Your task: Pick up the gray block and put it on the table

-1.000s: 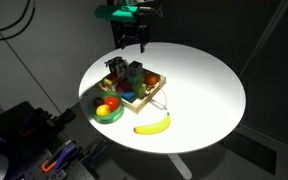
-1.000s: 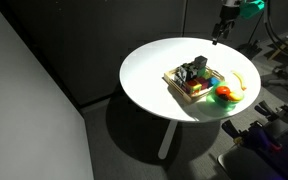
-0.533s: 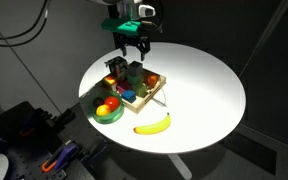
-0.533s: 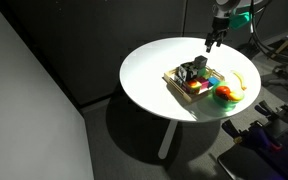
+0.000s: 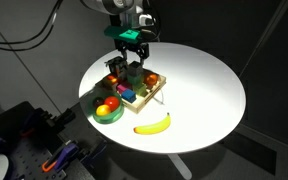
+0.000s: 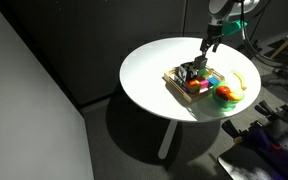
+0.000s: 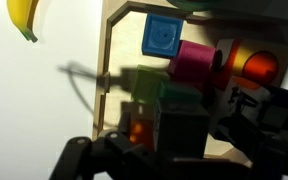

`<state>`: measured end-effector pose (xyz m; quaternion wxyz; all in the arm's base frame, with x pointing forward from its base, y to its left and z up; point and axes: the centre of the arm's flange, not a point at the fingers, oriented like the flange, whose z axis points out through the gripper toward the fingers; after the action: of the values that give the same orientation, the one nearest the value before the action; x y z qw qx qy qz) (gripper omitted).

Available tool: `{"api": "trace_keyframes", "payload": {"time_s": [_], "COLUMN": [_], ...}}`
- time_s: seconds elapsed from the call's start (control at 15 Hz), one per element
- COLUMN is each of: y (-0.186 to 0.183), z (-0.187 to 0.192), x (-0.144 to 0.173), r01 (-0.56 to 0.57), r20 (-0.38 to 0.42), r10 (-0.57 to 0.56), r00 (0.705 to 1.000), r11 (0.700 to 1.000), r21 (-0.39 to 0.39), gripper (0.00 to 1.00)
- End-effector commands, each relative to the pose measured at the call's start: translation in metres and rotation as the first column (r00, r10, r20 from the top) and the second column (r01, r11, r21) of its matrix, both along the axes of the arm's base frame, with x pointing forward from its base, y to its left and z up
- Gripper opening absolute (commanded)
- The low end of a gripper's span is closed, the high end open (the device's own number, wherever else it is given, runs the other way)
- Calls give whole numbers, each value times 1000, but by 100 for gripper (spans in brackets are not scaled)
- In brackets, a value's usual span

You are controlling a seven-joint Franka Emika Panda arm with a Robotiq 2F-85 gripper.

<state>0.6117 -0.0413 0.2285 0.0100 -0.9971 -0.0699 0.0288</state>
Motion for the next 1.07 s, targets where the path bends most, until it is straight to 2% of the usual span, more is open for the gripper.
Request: {"api": "trace_keyframes", "payload": {"time_s": [0.0,0.87,0.93,1.0], "y": [2,15,15,15], "z": [-10,-35,-34,-33], "x": [14,36,38,39], "r01": [36,44,45,44], "r20": [0,-17,-14,-11], "r10": [-36,-44,-44,-44], "r00": [999,999,999,999], "r11": [999,999,999,999], "r21": [16,9,10,10], "gripper": [100,100,75,75]}}
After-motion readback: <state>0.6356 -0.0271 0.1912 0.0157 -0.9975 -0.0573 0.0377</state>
